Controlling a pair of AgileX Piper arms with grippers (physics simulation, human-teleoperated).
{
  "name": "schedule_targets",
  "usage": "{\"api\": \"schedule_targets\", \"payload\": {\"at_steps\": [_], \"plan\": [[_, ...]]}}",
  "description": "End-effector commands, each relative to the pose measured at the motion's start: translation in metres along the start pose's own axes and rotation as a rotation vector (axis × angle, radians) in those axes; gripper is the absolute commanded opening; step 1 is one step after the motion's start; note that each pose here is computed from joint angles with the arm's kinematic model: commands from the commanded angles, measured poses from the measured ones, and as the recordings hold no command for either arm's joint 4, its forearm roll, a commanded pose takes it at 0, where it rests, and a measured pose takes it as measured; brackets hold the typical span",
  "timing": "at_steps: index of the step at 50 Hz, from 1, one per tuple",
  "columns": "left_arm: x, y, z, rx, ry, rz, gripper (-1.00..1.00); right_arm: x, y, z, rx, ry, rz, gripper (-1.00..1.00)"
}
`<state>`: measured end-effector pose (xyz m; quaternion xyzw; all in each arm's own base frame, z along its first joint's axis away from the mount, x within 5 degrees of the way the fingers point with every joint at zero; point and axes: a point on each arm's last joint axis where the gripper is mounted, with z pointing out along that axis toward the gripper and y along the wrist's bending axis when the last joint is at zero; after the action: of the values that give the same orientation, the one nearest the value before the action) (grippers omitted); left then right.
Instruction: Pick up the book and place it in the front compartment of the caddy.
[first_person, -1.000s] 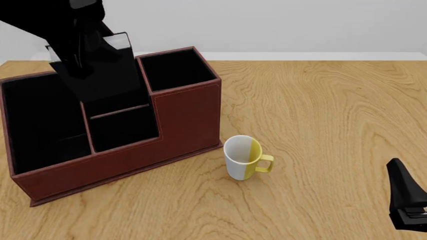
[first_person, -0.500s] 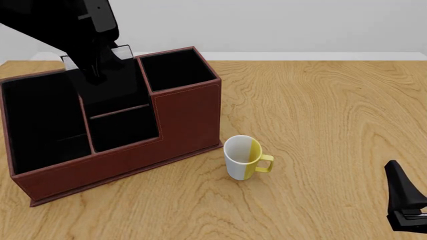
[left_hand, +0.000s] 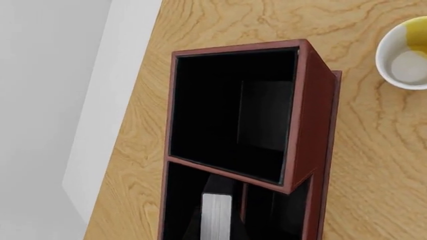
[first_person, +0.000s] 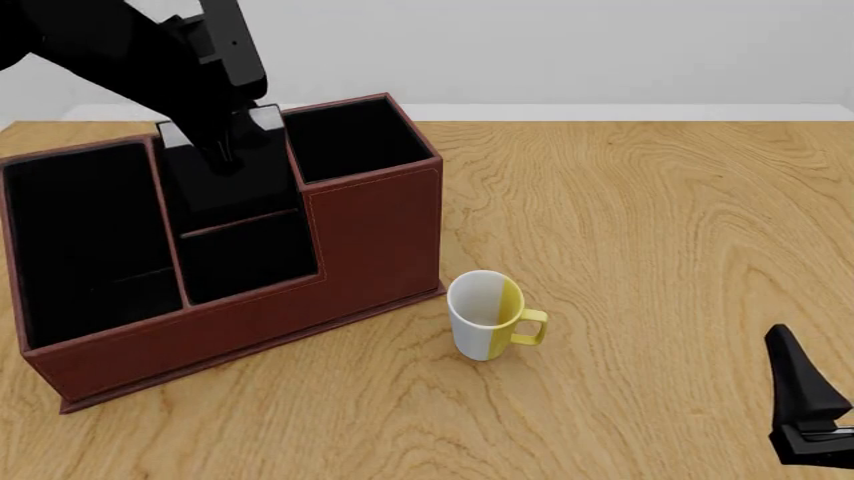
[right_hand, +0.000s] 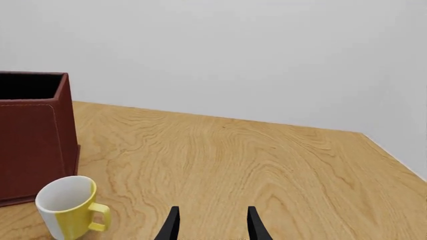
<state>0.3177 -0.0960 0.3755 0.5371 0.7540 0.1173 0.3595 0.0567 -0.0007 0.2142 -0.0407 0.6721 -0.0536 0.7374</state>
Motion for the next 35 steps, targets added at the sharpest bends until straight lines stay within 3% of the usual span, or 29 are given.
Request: {"api": "schedule_targets", "payload": {"at_steps": [1,21,22,35], "plan": [[0.011,0.005,0.037,0.005,0.039,0.018,-1.00,0.001,0.000,0.001,-0.003,0.014,-0.019,1.00],[0.043,0.018,0.082,-0.022,0.089,0.013,-1.00,0.003,0.000,0.000,0.005,0.030,-0.033,1.00],[0.045,0.019,0.083,-0.032,0.088,0.018,1.00,0.003,0.000,0.000,0.005,0.030,-0.033,1.00],[0.046,0.026,0.079,-0.049,0.089,0.012,1.00,0.003,0.000,0.001,0.004,0.030,-0.030,1.00]]}}
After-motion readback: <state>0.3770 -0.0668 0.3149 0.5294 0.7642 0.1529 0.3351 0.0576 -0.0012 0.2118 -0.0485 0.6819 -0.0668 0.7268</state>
